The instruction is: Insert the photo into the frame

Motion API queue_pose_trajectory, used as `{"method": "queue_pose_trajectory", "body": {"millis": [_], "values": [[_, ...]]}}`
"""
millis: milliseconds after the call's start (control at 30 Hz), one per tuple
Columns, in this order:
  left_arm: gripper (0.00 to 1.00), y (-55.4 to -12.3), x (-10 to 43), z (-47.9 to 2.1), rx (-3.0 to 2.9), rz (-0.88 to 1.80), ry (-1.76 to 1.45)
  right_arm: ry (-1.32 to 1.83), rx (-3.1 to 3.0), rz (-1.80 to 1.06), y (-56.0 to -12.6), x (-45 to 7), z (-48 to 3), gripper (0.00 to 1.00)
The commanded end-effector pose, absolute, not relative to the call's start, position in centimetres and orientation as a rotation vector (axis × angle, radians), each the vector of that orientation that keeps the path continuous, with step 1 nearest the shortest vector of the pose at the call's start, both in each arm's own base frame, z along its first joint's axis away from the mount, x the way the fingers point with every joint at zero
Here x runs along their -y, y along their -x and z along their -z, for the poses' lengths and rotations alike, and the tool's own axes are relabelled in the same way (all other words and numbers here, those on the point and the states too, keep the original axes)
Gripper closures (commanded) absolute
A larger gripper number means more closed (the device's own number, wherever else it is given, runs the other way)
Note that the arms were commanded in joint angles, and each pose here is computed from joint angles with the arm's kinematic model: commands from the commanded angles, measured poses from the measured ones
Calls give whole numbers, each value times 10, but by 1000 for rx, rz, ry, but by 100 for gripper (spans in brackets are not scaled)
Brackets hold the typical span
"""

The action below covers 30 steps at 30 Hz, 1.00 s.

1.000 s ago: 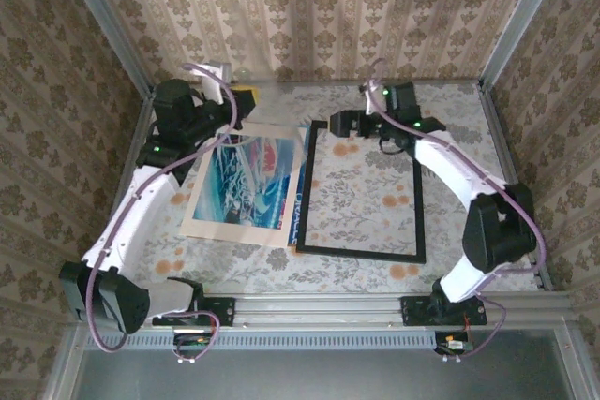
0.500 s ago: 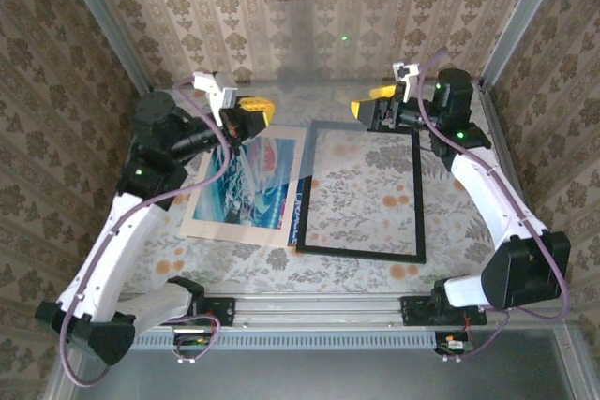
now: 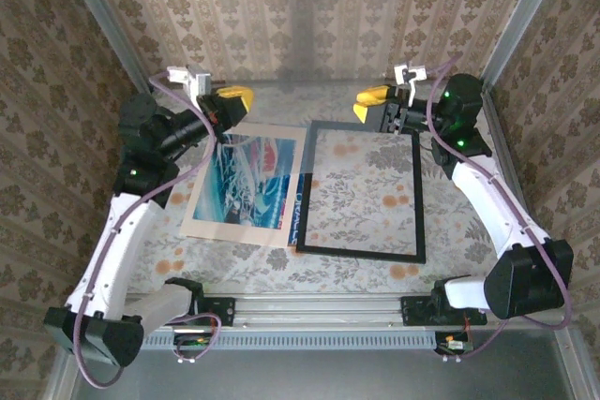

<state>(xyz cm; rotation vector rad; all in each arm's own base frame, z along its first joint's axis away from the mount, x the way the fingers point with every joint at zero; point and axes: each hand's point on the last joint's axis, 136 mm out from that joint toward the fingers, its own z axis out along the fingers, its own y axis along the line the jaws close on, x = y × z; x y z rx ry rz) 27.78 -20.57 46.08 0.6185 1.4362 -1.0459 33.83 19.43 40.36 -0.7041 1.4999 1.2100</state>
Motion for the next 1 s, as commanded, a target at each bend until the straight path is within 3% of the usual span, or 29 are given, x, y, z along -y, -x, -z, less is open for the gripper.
{"method": "queue_pose_trajectory", "body": {"millis": [0, 467, 567, 667, 767, 833, 967], "values": [[100, -282, 201, -469, -1407, 1069, -563, 745, -1423, -1212, -323, -196, -424, 60], [100, -305, 198, -441, -1501, 1085, -485, 614, -1490, -1186, -345, -189, -417, 100], [100, -313, 197, -428, -1537, 1089, -452, 539, -1584, -1189, -354, -187, -402, 100], [70, -329, 192, -400, -1622, 1056, -367, 414, -1765, -1202, -359, -182, -366, 100], [48, -348, 182, -357, -1728, 993, -255, 253, -1966, -1219, -356, -175, -319, 100], [35, -358, 174, -323, -1812, 929, -192, 137, -2118, -1253, -353, -173, -281, 100], [22, -371, 140, -260, -1994, 652, -81, -38, -2353, -1218, -348, -163, -210, 100]]}}
